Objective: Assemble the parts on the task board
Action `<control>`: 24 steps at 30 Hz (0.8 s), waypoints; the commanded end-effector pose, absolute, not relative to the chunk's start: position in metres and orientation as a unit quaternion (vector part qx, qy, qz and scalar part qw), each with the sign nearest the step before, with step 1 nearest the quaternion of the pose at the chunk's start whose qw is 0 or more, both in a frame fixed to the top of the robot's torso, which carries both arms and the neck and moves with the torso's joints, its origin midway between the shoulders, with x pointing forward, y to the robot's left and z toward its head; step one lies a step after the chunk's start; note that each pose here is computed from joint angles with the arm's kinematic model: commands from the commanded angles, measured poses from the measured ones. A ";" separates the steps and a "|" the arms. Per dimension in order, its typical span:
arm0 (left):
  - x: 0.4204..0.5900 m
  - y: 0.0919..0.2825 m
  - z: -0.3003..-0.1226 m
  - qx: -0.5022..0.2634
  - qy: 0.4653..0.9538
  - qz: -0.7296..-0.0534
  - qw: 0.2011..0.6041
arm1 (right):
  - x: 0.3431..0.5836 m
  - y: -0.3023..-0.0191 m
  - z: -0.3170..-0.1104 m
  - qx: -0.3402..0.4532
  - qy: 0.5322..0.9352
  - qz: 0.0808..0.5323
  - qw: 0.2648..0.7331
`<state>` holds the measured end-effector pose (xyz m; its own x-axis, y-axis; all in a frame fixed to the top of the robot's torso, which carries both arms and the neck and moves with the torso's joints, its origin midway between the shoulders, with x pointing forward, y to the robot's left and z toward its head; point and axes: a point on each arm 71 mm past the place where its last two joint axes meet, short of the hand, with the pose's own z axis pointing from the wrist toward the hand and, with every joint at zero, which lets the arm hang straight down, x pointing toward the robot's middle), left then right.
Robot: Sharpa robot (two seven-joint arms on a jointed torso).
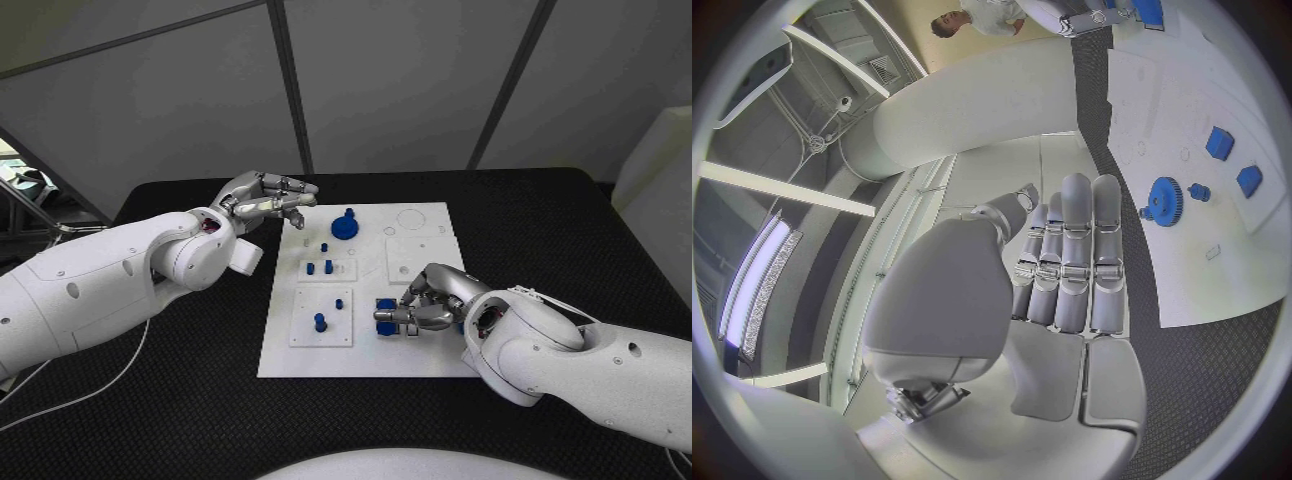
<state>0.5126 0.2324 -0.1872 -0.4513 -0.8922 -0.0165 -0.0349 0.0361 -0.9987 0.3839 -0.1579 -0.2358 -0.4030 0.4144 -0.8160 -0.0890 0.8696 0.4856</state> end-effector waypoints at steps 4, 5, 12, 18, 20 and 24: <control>0.512 0.231 -0.186 -0.373 0.619 -0.589 0.362 | 0.385 -0.158 -0.232 0.100 0.792 0.231 0.556; 0.512 0.231 -0.186 -0.373 0.619 -0.589 0.362 | 0.385 -0.158 -0.232 0.098 0.791 0.233 0.557; 0.512 0.232 -0.186 -0.373 0.619 -0.588 0.362 | 0.380 -0.157 -0.228 0.084 0.787 0.246 0.560; 0.512 0.233 -0.186 -0.373 0.619 -0.588 0.363 | 0.379 -0.158 -0.226 0.072 0.785 0.246 0.564; 0.513 0.232 -0.186 -0.373 0.619 -0.588 0.362 | 0.379 -0.158 -0.226 0.069 0.784 0.245 0.566; 0.513 0.231 -0.186 -0.373 0.620 -0.588 0.362 | 0.381 -0.159 -0.227 0.068 0.783 0.237 0.571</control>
<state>0.5127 0.2329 -0.1874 -0.4511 -0.8923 -0.0167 -0.0368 0.0373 -0.9986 0.3802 -0.1593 -0.2286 -0.3606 0.3915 -0.8466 -0.1423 0.8739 0.4648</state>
